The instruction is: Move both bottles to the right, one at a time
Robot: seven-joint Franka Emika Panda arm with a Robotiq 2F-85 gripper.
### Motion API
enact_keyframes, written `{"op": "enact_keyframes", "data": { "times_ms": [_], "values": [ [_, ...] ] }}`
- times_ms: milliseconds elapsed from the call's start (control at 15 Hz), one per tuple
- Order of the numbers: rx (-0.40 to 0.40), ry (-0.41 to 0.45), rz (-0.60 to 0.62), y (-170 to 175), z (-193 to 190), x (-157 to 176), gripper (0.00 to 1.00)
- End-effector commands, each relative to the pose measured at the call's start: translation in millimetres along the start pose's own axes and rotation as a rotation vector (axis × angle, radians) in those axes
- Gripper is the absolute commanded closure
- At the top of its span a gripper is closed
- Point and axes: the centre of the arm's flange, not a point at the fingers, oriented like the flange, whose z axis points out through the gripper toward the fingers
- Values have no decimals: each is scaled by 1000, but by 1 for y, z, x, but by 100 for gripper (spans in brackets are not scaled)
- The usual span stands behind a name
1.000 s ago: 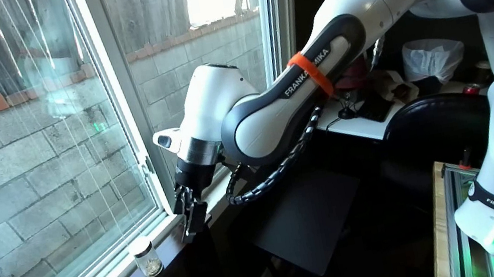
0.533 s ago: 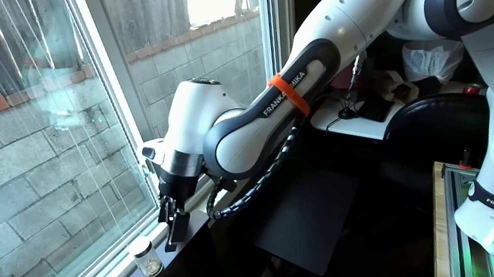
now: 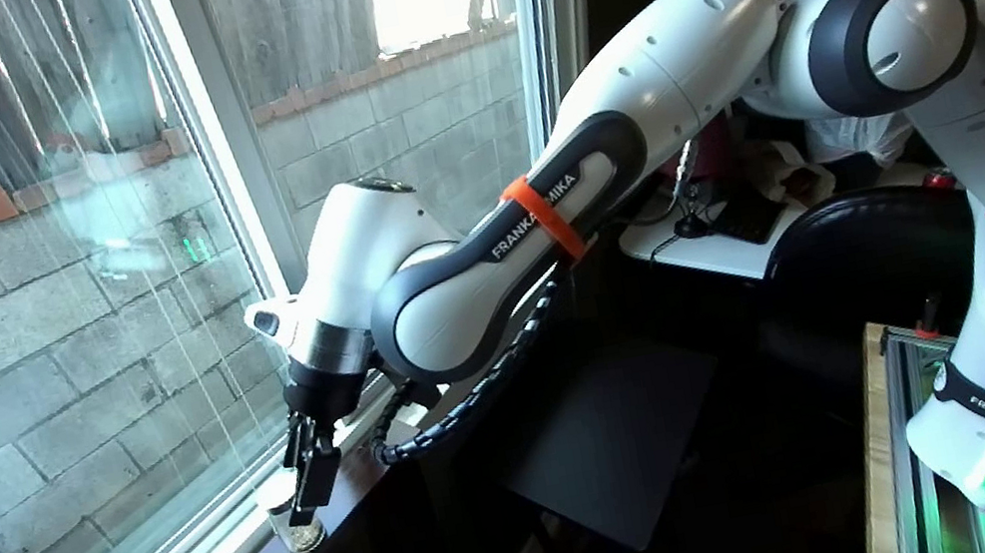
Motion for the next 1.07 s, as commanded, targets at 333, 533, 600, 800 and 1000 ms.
{"op": "enact_keyframes", "data": {
  "times_ms": [333, 533, 600, 800, 1000],
  "values": [
    [-20, 15, 21, 2, 23, 17, 18],
    [-31, 10, 20, 4, 25, 17, 22],
    [-35, 3, 19, 4, 25, 17, 25],
    [-41, -13, 22, 3, 26, 15, 38],
    [-48, -21, 15, 1, 23, 18, 63]
  ]
}}
